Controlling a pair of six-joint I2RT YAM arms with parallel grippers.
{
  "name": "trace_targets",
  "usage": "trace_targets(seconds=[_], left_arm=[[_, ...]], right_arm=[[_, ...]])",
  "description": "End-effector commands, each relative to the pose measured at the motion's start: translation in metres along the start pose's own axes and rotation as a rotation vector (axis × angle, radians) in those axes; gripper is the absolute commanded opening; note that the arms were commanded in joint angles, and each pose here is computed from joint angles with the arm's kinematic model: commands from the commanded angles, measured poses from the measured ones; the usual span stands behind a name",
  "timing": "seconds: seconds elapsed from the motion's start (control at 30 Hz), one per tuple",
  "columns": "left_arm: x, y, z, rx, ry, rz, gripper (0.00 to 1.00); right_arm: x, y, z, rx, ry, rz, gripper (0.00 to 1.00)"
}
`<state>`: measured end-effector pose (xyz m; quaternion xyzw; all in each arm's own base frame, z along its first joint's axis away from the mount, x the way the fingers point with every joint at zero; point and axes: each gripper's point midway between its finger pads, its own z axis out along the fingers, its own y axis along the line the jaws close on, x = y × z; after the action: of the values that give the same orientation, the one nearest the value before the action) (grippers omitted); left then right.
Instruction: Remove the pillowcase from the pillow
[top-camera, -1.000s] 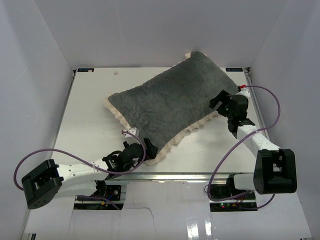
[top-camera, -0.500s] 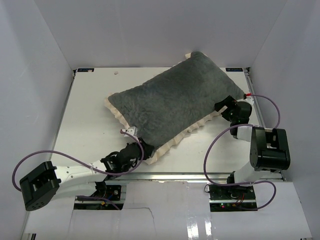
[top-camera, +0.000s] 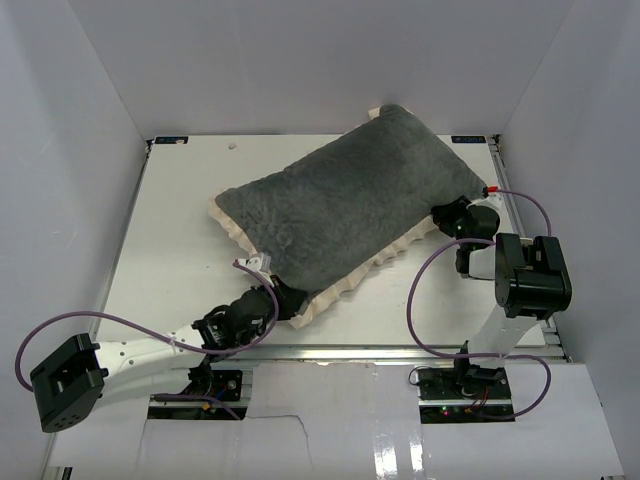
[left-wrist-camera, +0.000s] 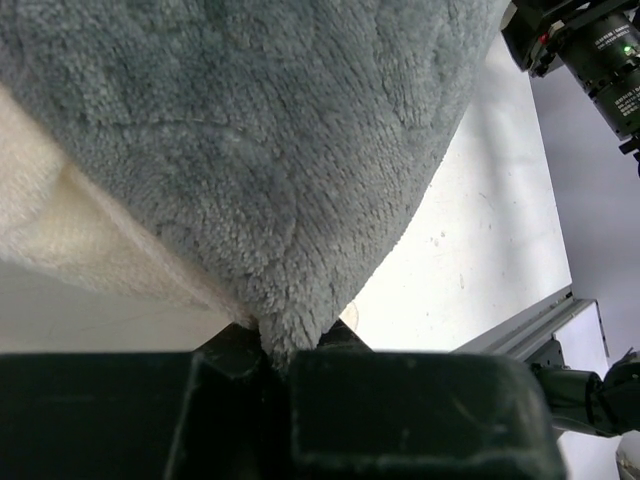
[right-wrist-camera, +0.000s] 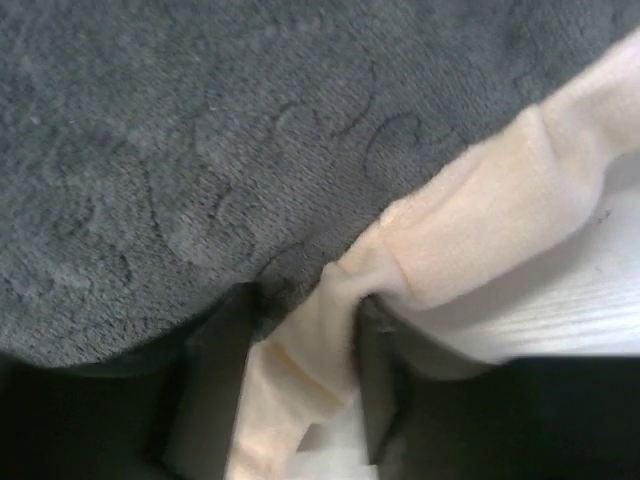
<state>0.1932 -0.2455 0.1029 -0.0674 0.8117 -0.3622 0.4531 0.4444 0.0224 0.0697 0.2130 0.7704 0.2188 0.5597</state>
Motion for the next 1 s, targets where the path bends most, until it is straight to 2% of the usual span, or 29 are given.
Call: trace_targets(seconds=[0.0,0.03,0.07,0.2,0.3,0.33,0.37,0.43,0.47,0.53,0.57,0.6,0.67,0.7,0.77,0.8,0.9,0.97], left_arm=[[-0.005,-0.018,-0.003,0.06,0.003,-0.048,0.0],[-0.006,-0.019,-0.004,0.067,0.002,-0.053,0.0],[-0.009,-0.023,-0.006,0.084,-0.003,-0.061,0.0],[-0.015,-0.044,-0.014,0.161,0.015,-0.038,0.0],[-0.03,-0.079,-0.027,0.269,0.037,-0.009,0.0],[-0.046,-0.101,-0.033,0.32,0.021,-0.01,0.0],[-0.053,-0.113,-0.039,0.355,0.02,-0.006,0.0],[-0.067,-0.134,-0.053,0.407,0.022,-0.006,0.0],[-0.089,-0.158,-0.066,0.467,-0.007,-0.015,0.0],[-0.112,-0.181,-0.082,0.525,-0.039,-0.005,0.0],[-0.137,-0.201,-0.097,0.571,-0.087,-0.016,0.0],[-0.148,-0.207,-0.102,0.573,-0.109,-0.013,0.0],[-0.183,-0.217,-0.109,0.539,-0.212,-0.006,0.0],[-0.19,-0.215,-0.107,0.506,-0.238,0.0,0.0],[-0.207,-0.203,-0.094,0.4,-0.321,0.02,0.0],[-0.209,-0.196,-0.087,0.356,-0.342,0.029,0.0],[-0.204,-0.161,-0.053,0.184,-0.382,0.067,0.0],[-0.198,-0.126,-0.026,0.07,-0.378,0.067,0.0]], right_arm=[[-0.031,0.013,0.004,-0.047,-0.112,-0.021,0.33],[-0.033,0.014,0.004,-0.051,-0.115,-0.025,0.14],[-0.035,0.015,0.003,-0.05,-0.121,-0.026,0.08],[-0.051,0.025,-0.011,-0.065,-0.17,-0.04,0.08],[-0.083,0.044,-0.034,-0.067,-0.228,-0.073,0.08],[-0.094,0.048,-0.041,-0.053,-0.245,-0.095,0.08],[-0.132,0.069,-0.058,-0.067,-0.334,-0.116,0.08],[-0.153,0.077,-0.076,-0.031,-0.36,-0.145,0.08],[-0.181,0.094,-0.1,-0.04,-0.442,-0.181,0.08],[-0.217,0.116,-0.125,-0.043,-0.506,-0.212,0.08],[-0.236,0.13,-0.141,-0.055,-0.552,-0.245,0.08],[-0.267,0.154,-0.157,-0.085,-0.616,-0.263,0.08],[-0.282,0.163,-0.154,-0.07,-0.596,-0.291,0.08],[-0.309,0.185,-0.165,-0.102,-0.641,-0.297,0.08],[-0.31,0.187,-0.137,-0.105,-0.57,-0.306,0.08],[-0.322,0.2,-0.136,-0.132,-0.582,-0.31,0.08],[-0.295,0.203,-0.088,-0.225,-0.448,-0.313,0.08],[-0.273,0.196,-0.056,-0.255,-0.408,-0.298,0.08]])
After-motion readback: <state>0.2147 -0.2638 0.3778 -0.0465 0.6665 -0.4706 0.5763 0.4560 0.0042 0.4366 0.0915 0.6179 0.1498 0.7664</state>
